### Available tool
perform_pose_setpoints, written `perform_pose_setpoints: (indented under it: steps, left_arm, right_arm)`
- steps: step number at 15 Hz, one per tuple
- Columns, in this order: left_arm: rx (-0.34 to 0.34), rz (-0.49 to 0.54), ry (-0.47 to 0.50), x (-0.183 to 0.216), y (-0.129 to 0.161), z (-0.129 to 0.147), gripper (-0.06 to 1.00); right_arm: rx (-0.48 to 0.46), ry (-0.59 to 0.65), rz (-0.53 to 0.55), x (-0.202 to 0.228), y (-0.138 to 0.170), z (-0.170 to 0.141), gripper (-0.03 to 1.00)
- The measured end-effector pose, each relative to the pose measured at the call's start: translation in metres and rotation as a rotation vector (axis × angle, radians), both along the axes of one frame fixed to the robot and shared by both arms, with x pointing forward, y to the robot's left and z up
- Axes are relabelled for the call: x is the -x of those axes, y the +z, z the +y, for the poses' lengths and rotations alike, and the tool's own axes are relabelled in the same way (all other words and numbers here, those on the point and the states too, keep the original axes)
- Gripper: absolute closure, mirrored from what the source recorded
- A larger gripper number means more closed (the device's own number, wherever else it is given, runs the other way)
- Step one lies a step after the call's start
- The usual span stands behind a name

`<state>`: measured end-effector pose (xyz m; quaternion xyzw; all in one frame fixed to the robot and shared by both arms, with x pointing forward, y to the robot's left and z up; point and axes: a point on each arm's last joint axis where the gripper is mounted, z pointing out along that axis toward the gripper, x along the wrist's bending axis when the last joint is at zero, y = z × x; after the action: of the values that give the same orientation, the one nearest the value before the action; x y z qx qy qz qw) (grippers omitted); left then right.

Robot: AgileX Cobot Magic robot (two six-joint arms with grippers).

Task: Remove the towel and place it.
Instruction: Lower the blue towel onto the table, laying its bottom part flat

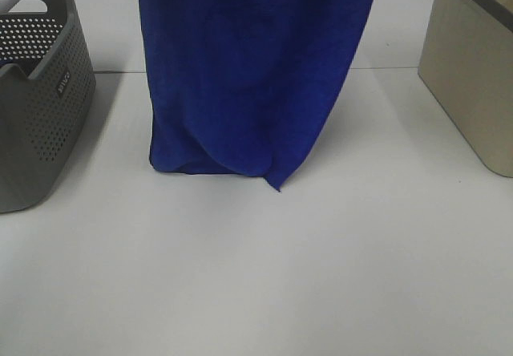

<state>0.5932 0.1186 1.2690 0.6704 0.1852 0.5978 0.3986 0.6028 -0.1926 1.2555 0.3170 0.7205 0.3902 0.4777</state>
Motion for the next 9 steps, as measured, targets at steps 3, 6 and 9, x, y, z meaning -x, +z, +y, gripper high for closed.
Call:
perform_pose_setpoints:
  steps: [3,6,9]
  left_arm:
    - [0.015,-0.105,-0.059,-0.036,-0.017,0.007,0.94]
    - [0.036,-0.236,-0.138,-0.078,-0.043,0.022,0.94]
    - [0.047,-0.304,-0.124,-0.117,-0.053,0.031,0.94]
  right_arm:
    - [0.021,-0.005,-0.159,-0.028,-0.009,0.007,0.95]
    - [-0.014,0.014,-0.346,-0.055,-0.020,0.017,0.95]
    - [-0.028,0.031,-0.469,-0.082,-0.037,0.027,0.95]
